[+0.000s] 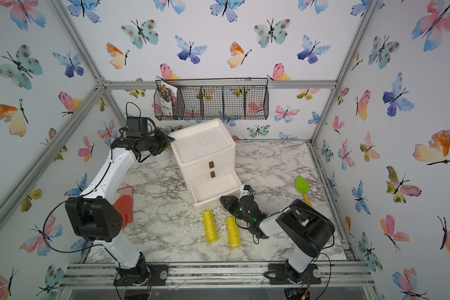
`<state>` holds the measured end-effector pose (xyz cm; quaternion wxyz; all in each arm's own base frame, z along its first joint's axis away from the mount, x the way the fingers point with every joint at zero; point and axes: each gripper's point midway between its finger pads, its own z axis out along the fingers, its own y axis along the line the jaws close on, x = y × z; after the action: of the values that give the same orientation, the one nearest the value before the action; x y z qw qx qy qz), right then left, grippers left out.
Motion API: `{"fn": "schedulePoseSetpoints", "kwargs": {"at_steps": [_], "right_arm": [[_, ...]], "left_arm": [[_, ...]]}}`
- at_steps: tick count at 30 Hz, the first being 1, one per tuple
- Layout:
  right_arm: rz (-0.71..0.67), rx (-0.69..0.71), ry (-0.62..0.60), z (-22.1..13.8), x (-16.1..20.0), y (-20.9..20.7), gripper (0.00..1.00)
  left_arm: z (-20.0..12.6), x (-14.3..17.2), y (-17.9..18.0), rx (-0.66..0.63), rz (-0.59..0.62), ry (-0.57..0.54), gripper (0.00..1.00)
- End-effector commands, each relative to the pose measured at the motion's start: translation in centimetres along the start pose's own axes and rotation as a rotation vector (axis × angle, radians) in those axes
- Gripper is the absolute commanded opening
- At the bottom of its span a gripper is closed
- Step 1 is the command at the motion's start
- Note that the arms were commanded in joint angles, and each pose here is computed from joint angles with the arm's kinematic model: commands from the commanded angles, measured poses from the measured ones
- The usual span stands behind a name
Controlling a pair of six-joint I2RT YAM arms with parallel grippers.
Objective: Sort the rolls of trash bags by color and place them into the drawer
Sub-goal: Open the drawer in the storage box.
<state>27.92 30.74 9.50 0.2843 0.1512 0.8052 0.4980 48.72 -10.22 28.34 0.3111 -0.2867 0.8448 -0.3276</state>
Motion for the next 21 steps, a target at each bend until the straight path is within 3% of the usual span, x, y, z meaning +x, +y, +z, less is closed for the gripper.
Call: {"fn": "schedulePoseSetpoints", "kwargs": {"at_steps": [1, 7, 15, 21], "right_arm": [[-0.173, 0.137, 0.024, -0.6, -0.6, 0.2, 0.44], [-0.364, 0.339, 0.076, -3.3, -1.6, -0.2, 0.65], [-0.407, 0.551, 0.236, -7.8, 0.4, -4.0, 0.67], [-0.465, 0.623, 0.263, -9.8, 1.8, -4.6, 0.7]], "left_arm": [[1.1, 4.0, -0.1, 0.007, -0.047, 0.137, 0.05], [1.0, 4.0, -0.2, 0.013, -0.046, 0.136, 0.05], [1.1, 4.2, 0.1, 0.013, -0.045, 0.142, 0.05], [1.2, 4.3, 0.4, 0.009, -0.05, 0.143, 0.05]]}}
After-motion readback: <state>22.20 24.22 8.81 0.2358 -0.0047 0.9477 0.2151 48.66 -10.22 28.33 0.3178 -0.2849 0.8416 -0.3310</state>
